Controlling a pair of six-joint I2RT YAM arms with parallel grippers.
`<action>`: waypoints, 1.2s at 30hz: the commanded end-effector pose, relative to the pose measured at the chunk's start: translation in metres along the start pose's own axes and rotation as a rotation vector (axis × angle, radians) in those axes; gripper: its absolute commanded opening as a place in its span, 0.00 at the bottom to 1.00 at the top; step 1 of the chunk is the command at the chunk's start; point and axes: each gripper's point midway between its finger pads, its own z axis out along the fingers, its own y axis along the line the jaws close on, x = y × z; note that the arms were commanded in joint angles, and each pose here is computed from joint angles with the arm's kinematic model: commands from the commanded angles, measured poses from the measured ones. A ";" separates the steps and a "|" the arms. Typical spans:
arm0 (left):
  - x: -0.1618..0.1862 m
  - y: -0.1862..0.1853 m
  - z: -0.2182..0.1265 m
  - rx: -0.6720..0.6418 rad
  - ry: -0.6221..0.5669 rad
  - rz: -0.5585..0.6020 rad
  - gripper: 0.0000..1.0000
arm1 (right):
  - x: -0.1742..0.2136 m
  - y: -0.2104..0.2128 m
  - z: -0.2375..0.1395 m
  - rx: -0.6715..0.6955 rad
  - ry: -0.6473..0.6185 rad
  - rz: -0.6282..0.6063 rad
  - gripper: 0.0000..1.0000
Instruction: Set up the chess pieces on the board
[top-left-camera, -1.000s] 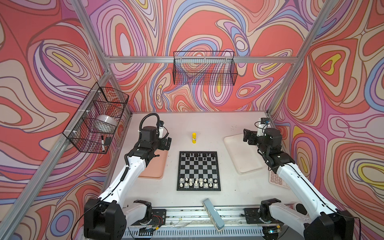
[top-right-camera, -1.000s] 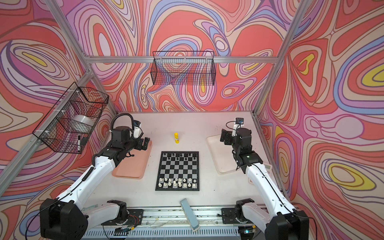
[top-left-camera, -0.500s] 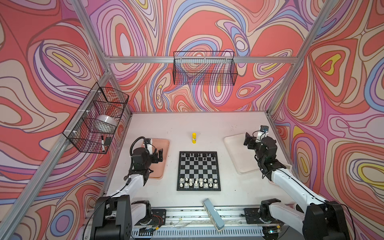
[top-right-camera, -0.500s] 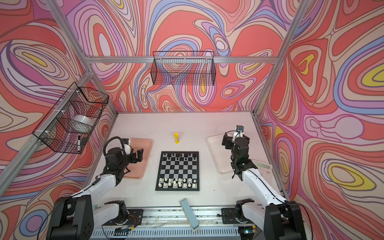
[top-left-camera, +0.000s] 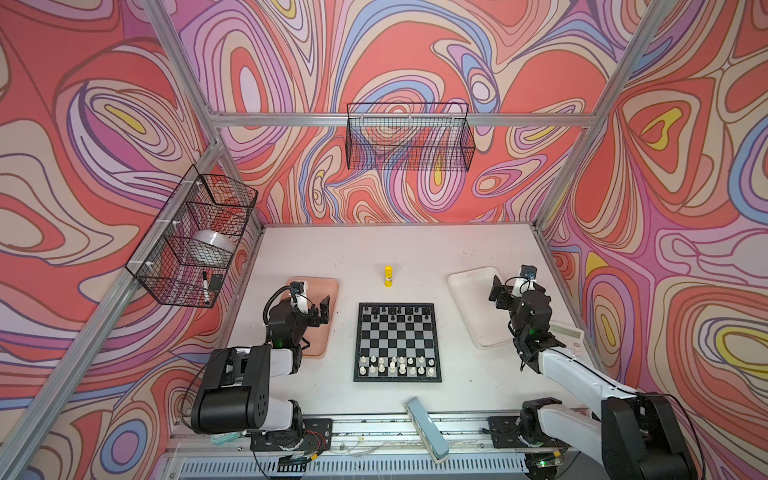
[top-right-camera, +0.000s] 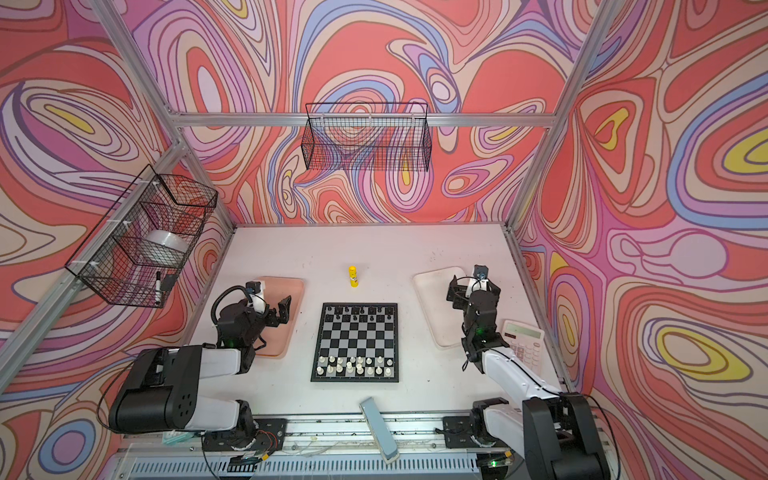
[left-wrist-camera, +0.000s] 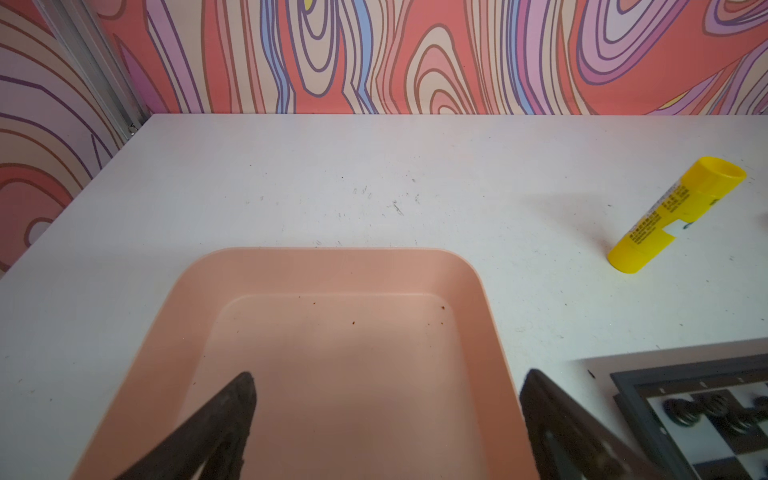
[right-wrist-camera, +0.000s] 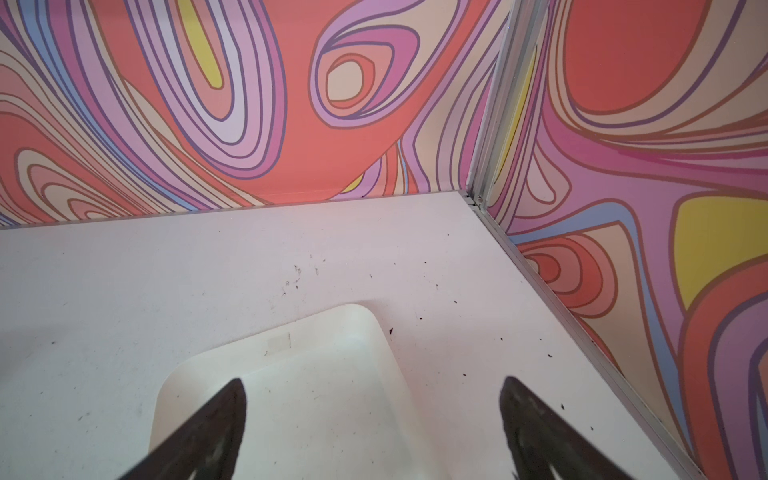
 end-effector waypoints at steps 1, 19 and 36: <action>-0.022 -0.003 -0.005 0.020 -0.131 0.025 1.00 | -0.006 0.001 -0.002 -0.019 -0.048 -0.006 0.98; -0.014 0.001 0.000 0.004 -0.124 0.015 1.00 | 0.026 -0.011 0.025 -0.025 -0.059 0.066 0.99; -0.012 0.005 0.017 0.007 -0.031 -0.007 1.00 | 0.062 0.003 0.080 -0.123 0.084 0.067 0.98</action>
